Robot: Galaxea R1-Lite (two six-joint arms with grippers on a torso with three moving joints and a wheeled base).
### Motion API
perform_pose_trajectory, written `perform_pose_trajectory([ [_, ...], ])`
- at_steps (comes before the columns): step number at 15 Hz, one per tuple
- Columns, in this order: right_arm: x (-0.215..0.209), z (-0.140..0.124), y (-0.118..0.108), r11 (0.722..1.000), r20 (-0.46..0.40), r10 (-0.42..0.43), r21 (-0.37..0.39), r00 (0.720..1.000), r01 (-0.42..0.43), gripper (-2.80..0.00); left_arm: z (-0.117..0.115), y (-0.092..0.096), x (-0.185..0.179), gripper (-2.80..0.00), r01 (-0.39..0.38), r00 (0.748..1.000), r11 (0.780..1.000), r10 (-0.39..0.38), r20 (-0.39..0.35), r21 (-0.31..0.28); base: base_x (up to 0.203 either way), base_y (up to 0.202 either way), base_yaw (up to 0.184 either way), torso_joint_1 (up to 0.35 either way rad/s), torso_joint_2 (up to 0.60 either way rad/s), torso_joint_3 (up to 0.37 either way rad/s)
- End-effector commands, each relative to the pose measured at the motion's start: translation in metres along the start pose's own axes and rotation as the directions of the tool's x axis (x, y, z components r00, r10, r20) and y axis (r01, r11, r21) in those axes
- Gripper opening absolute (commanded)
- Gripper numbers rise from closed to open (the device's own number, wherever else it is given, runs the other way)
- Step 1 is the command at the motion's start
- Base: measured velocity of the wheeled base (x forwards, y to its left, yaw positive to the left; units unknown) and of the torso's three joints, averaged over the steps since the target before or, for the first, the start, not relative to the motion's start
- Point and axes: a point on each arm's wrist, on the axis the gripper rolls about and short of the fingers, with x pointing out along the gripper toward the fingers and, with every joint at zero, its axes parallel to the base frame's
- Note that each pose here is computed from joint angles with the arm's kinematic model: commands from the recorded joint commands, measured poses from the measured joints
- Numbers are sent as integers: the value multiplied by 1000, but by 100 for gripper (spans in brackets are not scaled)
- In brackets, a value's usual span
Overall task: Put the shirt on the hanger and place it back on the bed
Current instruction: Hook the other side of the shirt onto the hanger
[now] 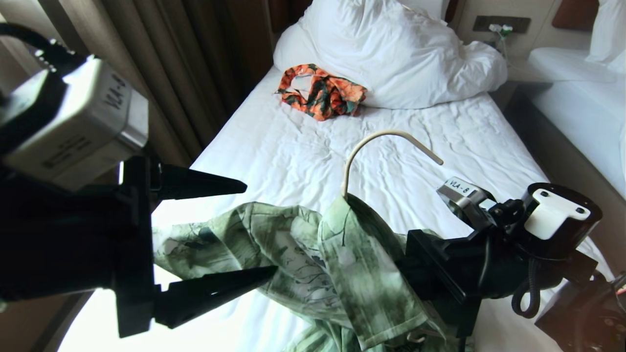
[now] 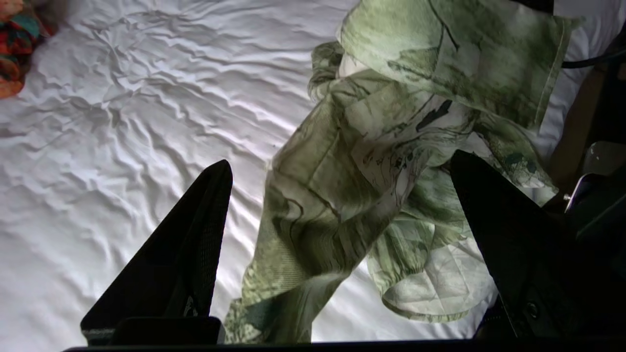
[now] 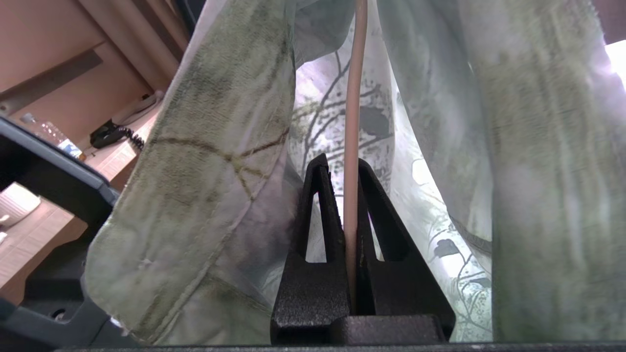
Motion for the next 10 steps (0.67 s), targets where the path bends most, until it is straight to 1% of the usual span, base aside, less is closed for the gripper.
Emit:
perform_pose_trajectory([
  [1, -1, 0, 3, 1000, -1, 8, -10, 1000, -8, -280, 0, 1, 16, 0, 7, 1000, 1000, -7, -8, 3, 0, 0, 0, 0, 0, 0],
  [3, -2, 2, 3, 1000, 3, 6, -20, 1000, -6, -280, 0, 1, 20, 0, 11, 1000, 1000, -11, -13, 3, 0, 0, 0, 0, 0, 0],
  [7, -2, 3, 4, 1000, 6, 5, -26, 1000, -5, -280, -14, -8, 35, 0, 61, 996, 998, -61, -65, 1, 0, 0, 0, 0, 0, 0],
  [10, -3, 0, 5, 1000, 1, 9, -21, 1000, -9, -280, -10, -8, 50, 0, 53, 998, 999, -53, -27, 3, 0, 0, 0, 0, 0, 0],
])
